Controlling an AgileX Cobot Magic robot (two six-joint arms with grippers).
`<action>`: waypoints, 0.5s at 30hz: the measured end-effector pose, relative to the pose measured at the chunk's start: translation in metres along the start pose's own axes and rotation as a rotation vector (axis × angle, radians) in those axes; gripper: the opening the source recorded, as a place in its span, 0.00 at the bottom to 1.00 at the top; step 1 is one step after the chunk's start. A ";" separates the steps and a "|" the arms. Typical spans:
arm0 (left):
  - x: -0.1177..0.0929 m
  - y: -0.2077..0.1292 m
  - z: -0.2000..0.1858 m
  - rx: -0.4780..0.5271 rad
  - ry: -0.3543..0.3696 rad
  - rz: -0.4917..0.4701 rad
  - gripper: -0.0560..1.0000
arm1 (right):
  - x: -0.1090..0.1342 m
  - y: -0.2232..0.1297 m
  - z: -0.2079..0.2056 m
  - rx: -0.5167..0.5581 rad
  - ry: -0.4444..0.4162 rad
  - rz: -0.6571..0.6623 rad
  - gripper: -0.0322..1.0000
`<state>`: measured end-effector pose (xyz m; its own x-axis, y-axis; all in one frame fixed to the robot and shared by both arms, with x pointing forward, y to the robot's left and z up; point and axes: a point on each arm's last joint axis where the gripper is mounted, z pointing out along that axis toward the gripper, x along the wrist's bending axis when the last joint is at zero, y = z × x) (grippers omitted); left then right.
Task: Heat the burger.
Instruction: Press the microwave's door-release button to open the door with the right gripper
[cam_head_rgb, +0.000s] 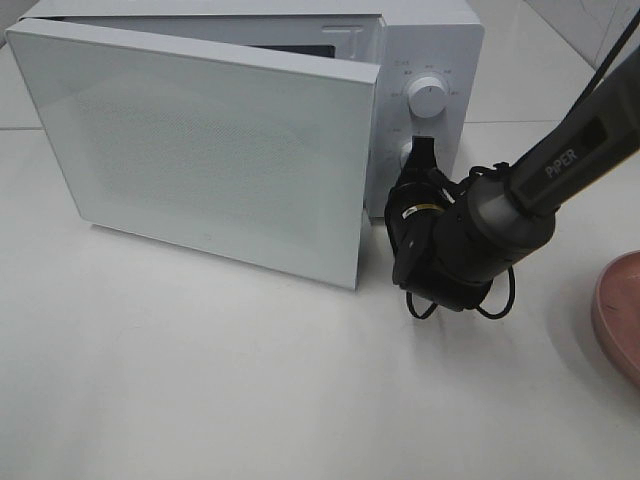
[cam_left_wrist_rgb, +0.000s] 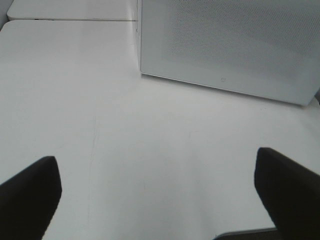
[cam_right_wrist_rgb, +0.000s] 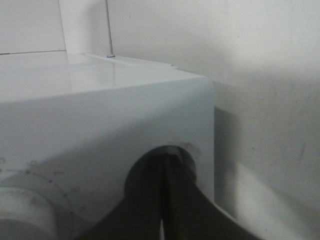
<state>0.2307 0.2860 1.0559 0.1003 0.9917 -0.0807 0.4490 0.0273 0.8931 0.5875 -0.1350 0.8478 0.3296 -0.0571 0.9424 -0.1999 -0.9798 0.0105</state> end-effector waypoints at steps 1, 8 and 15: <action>0.000 0.000 0.000 0.000 0.000 0.000 0.97 | 0.000 0.000 0.000 -0.001 -0.002 -0.001 0.04; 0.000 0.000 0.000 0.000 0.000 0.000 0.97 | 0.002 -0.001 -0.001 0.021 -0.028 -0.007 0.04; 0.000 0.000 0.000 0.000 0.000 0.000 0.97 | 0.003 0.003 -0.002 0.060 -0.037 -0.037 0.04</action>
<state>0.2307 0.2860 1.0559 0.1003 0.9917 -0.0807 0.4490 0.0273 0.8931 0.5856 -0.1377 0.8513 0.3701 -0.0268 0.9286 -0.1317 -0.9910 0.0239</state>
